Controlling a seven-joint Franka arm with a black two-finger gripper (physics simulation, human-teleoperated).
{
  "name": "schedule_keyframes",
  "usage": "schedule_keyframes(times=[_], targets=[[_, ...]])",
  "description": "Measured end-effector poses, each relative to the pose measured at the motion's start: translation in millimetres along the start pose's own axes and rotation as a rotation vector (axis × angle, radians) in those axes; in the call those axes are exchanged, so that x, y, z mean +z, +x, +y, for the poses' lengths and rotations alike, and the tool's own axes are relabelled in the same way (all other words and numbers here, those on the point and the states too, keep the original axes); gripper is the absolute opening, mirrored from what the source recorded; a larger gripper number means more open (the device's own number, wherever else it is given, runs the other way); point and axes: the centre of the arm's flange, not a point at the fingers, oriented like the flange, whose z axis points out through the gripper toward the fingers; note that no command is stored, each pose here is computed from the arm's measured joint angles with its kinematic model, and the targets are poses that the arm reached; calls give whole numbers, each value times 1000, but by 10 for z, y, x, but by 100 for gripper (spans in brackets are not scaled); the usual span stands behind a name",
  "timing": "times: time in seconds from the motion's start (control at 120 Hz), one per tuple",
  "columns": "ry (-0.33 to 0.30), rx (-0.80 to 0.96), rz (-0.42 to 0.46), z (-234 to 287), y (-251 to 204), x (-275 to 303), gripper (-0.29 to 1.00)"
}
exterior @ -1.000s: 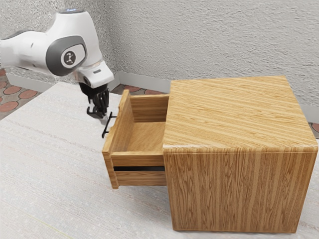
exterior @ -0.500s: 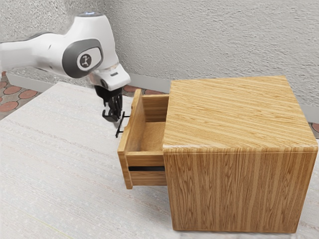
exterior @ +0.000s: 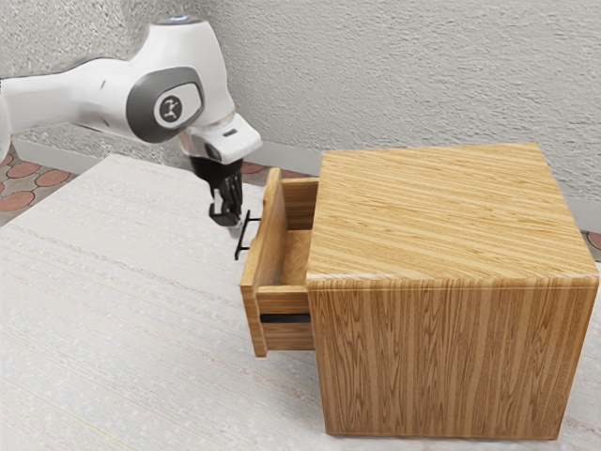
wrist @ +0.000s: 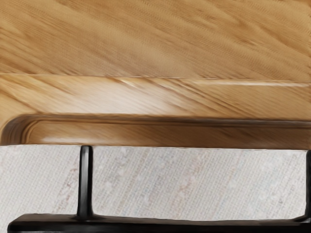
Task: Push the drawer handle with one arm to close the drawer
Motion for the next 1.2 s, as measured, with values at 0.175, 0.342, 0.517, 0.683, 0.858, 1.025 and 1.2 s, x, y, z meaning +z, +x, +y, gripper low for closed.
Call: schedule_keyframes(times=[0.175,0.342,0.517,0.683,0.858,1.025,1.2], targets=[[1,-21,18,-36,84,-39,-8],[-3,-41,25,-83,126,-27,-8],[-1,-57,35,-153,170,-45,-8],[-11,-32,39,-64,372,-9,-8],[-9,23,49,178,706,-49,-8],[-18,21,48,174,774,-25,-8],[32,-27,26,279,453,-545,-8]])
